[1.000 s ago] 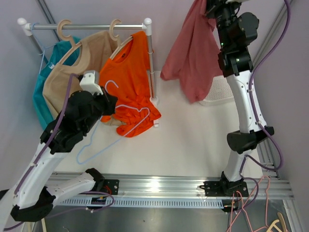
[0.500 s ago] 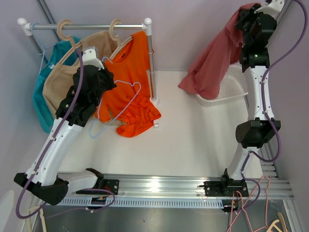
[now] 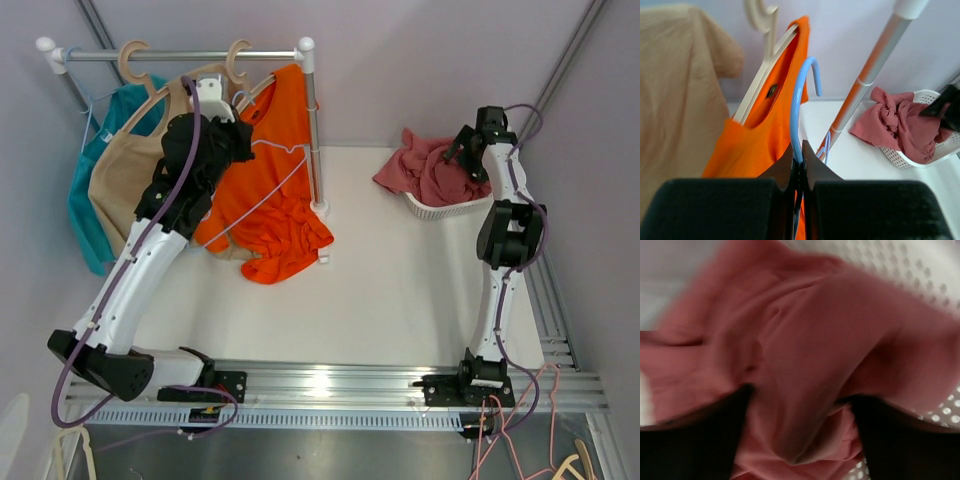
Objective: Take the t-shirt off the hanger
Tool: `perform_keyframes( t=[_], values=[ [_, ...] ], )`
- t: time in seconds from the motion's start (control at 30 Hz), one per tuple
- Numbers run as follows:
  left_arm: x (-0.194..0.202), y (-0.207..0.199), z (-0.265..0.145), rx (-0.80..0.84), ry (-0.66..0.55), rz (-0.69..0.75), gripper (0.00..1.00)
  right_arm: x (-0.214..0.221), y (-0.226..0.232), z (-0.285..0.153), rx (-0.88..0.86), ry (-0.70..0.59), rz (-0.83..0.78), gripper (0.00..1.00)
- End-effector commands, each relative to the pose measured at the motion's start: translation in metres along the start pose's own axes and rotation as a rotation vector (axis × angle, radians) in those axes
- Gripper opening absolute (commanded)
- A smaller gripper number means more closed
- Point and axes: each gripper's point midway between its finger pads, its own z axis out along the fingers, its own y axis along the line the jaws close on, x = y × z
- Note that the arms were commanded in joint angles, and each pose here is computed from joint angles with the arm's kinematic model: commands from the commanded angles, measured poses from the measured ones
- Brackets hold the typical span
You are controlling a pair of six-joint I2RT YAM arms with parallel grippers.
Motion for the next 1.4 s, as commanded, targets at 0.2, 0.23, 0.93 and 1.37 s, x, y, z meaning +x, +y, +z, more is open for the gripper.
perform_keyframes(
  t=[0.2, 0.23, 0.93, 1.37],
  values=[
    [-0.073, -0.023, 0.000, 0.118, -0.254, 0.069, 0.00, -0.074, 0.001, -0.137, -0.021, -0.255, 0.028, 1.00],
    [-0.072, -0.023, 0.008, 0.108, -0.245, 0.076, 0.01, -0.068, -0.002, -0.141, -0.027, -0.248, 0.029, 0.99],
    [-0.080, -0.044, 0.116, 0.055, -0.142, 0.093, 0.01, -0.084, 0.008, -0.313, -0.260, -0.520, 0.007, 0.99],
    [-0.055, -0.078, 0.088, 0.285, -0.028, 0.086, 0.01, -0.071, 0.018, -0.320, -0.339, -0.486, 0.013, 0.99]
  ],
)
